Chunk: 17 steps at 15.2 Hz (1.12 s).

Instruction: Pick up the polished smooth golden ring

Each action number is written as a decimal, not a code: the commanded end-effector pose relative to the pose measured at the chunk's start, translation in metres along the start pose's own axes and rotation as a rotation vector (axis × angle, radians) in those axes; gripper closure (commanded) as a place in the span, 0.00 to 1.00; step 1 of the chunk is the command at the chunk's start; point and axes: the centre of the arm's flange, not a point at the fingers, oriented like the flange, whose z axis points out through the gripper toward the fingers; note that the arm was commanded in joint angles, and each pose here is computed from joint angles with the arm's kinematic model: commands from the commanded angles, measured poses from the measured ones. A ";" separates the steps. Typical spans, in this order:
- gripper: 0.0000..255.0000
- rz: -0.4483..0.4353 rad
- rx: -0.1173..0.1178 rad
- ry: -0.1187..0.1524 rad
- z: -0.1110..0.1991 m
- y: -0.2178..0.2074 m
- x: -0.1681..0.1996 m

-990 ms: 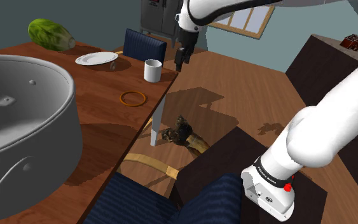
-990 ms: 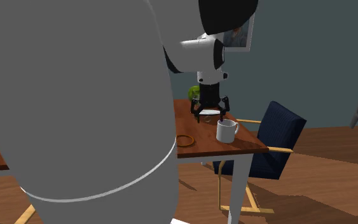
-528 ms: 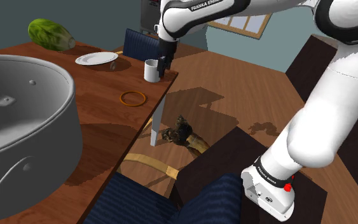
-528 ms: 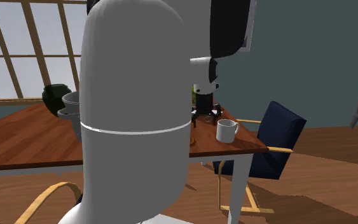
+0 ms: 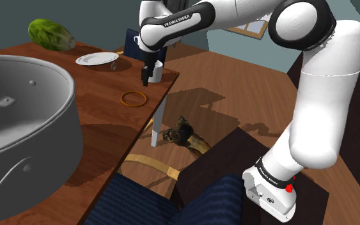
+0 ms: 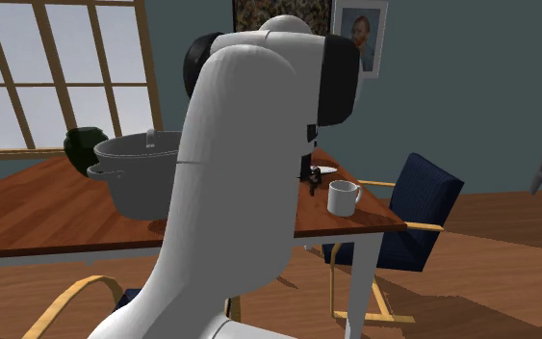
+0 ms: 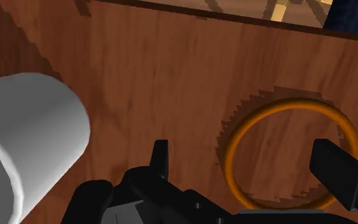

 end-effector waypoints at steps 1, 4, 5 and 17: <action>0.00 -0.041 0.006 0.000 0.014 -0.002 0.023; 0.00 -0.098 0.013 0.001 0.036 -0.007 0.053; 0.00 -0.098 0.013 0.001 0.041 -0.007 0.053; 1.00 -0.097 0.013 0.001 0.077 -0.009 0.053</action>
